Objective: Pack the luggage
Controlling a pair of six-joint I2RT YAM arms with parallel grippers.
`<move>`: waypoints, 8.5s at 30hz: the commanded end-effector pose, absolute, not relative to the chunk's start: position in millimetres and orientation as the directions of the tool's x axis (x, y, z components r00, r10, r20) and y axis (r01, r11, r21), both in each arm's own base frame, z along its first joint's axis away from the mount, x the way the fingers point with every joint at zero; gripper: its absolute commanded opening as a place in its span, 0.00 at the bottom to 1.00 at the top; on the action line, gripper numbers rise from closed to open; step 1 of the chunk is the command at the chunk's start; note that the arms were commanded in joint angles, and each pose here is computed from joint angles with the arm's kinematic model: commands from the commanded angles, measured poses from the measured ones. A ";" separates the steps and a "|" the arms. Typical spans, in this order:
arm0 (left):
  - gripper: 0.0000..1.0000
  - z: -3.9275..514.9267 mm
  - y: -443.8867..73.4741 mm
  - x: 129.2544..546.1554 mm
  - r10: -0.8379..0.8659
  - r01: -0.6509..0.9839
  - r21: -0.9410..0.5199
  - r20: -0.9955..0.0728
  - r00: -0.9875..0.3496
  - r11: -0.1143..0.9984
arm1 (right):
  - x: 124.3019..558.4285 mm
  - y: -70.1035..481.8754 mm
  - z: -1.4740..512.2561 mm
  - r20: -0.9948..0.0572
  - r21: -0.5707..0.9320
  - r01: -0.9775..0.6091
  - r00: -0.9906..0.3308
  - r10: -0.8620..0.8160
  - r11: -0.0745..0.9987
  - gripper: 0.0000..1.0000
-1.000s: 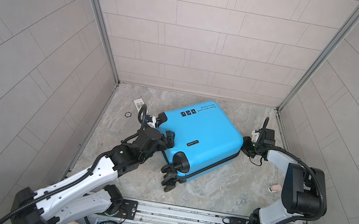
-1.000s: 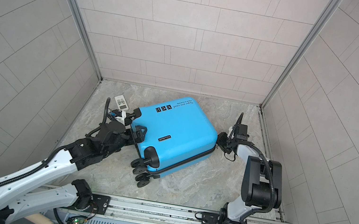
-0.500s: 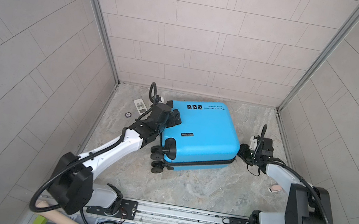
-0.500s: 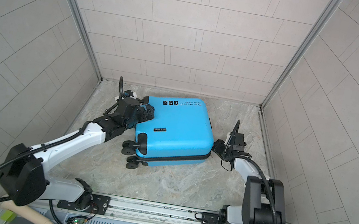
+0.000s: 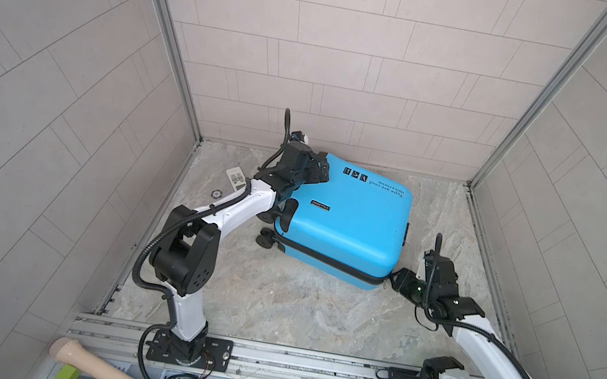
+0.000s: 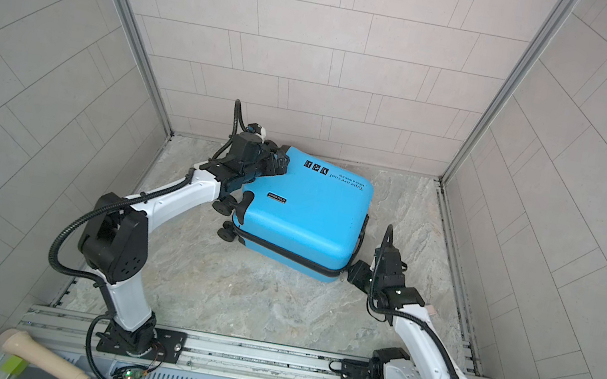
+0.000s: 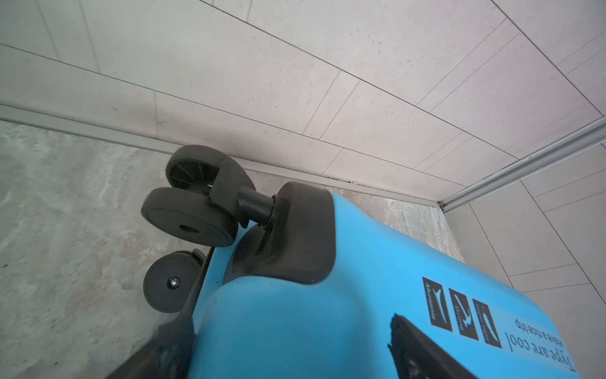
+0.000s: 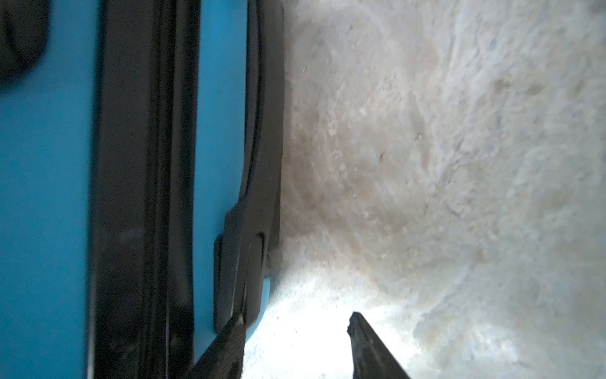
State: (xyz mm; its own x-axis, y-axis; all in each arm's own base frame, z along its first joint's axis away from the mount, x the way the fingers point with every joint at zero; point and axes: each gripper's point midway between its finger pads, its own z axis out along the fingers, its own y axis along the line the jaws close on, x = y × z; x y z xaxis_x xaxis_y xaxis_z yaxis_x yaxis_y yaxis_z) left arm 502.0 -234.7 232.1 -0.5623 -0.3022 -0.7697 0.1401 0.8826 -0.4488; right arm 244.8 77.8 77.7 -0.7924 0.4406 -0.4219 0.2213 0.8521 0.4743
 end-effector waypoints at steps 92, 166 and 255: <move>0.93 155.3 -213.8 392.7 -0.226 0.097 -0.394 -0.694 -0.684 0.914 | 295.7 144.3 152.6 -0.513 0.726 -0.208 -0.798 0.316 0.655 0.61; 0.40 117.1 -301.4 269.9 -0.241 0.554 -0.514 -0.837 -0.491 0.655 | 343.1 51.5 158.8 -0.367 0.657 0.203 -0.755 0.543 0.726 0.65; 0.00 145.2 -279.4 218.4 0.172 0.720 -0.160 -0.915 -0.364 0.675 | 344.0 172.0 144.1 -0.348 0.739 0.006 -0.853 0.389 0.674 0.71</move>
